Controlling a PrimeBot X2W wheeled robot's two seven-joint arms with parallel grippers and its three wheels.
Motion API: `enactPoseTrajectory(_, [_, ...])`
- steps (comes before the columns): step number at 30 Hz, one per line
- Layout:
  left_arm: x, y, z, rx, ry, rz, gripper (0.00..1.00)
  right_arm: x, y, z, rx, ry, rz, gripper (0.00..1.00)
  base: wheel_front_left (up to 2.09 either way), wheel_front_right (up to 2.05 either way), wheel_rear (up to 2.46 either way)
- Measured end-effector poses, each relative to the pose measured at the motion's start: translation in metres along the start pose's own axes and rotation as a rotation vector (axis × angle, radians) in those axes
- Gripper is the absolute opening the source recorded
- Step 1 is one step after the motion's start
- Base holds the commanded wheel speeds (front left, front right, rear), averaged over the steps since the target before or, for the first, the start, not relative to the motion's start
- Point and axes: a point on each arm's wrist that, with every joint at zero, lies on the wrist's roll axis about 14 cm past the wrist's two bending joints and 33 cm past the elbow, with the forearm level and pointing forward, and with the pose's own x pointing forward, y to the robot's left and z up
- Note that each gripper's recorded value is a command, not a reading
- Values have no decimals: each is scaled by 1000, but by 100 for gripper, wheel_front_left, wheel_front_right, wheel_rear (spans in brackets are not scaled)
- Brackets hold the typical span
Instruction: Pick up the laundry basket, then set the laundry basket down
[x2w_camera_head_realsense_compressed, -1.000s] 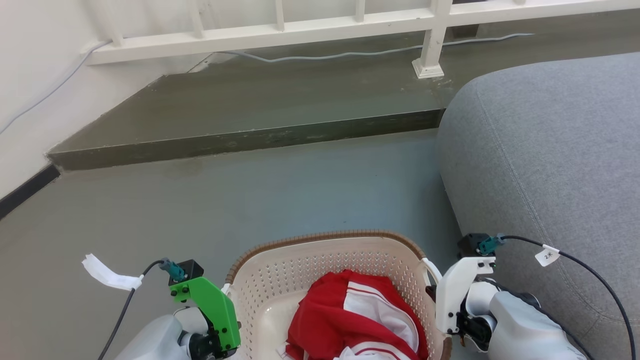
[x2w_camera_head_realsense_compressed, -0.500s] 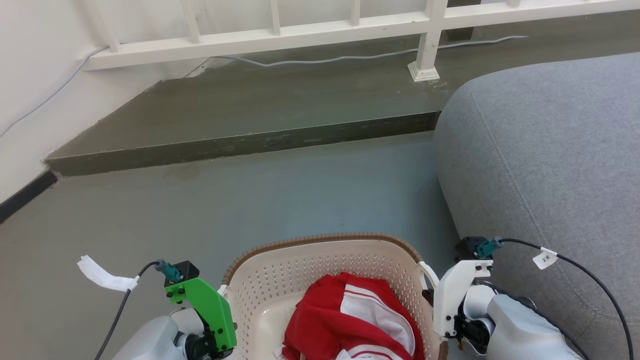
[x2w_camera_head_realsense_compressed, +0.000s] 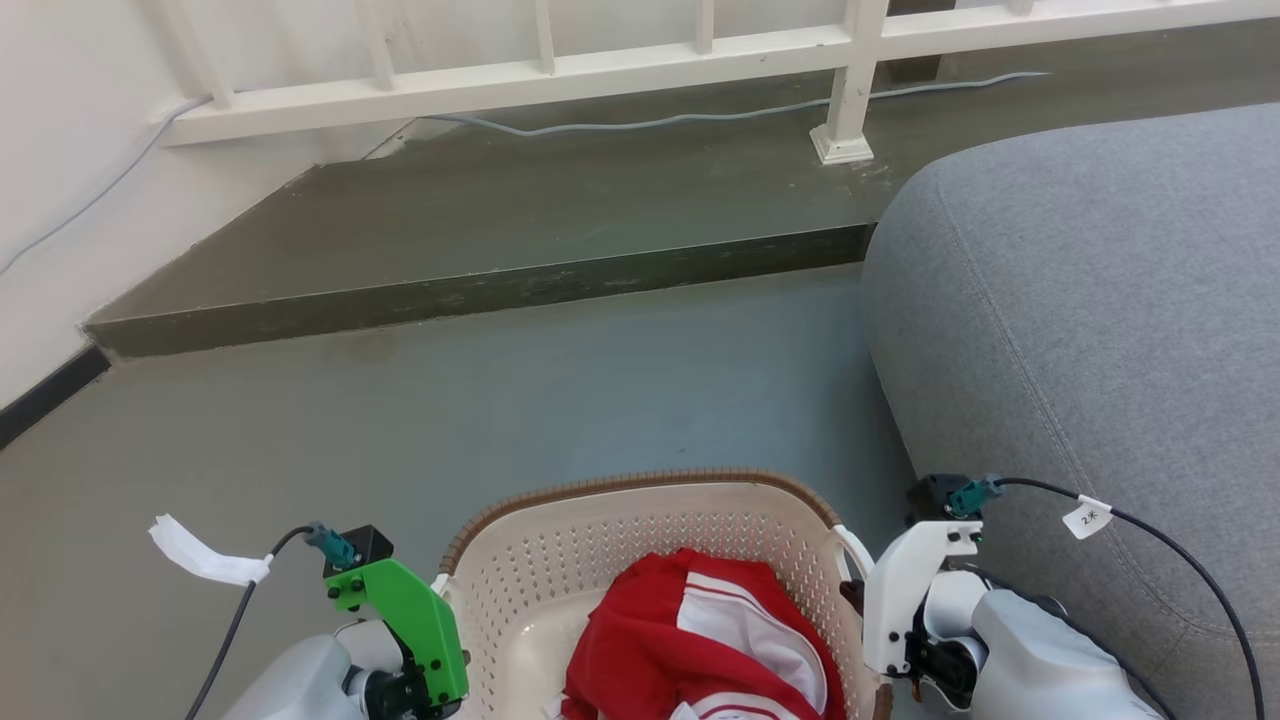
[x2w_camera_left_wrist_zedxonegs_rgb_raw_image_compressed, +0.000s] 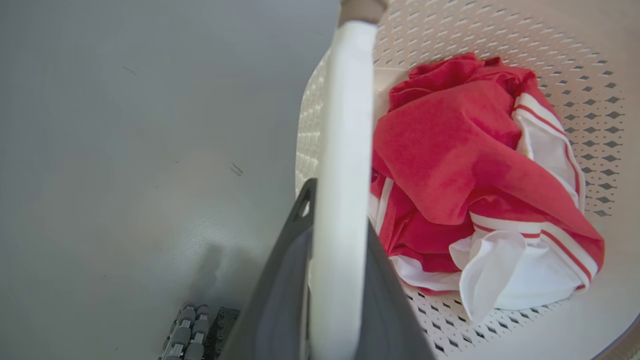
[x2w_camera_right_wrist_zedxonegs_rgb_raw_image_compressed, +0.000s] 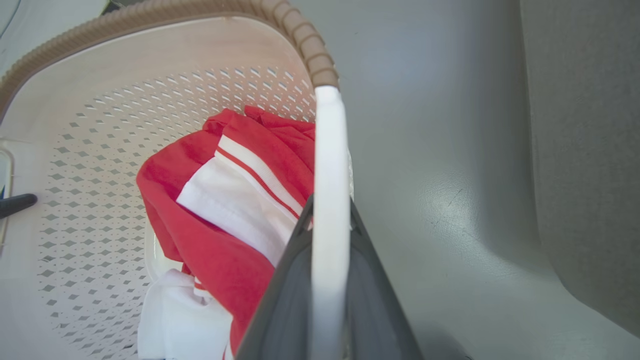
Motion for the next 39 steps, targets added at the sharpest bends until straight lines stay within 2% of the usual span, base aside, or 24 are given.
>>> enactPoseTrajectory(27, [13, 15, -1, -8, -24, 31, 0, 10, 0, 0, 19, -27, 5, 0, 0, 0, 0])
enactPoseTrajectory(39, [38, 25, 32, -23, -94, 37, 0, 42, -7, 23, 12, -63, -10, 0, 0, 0, 0])
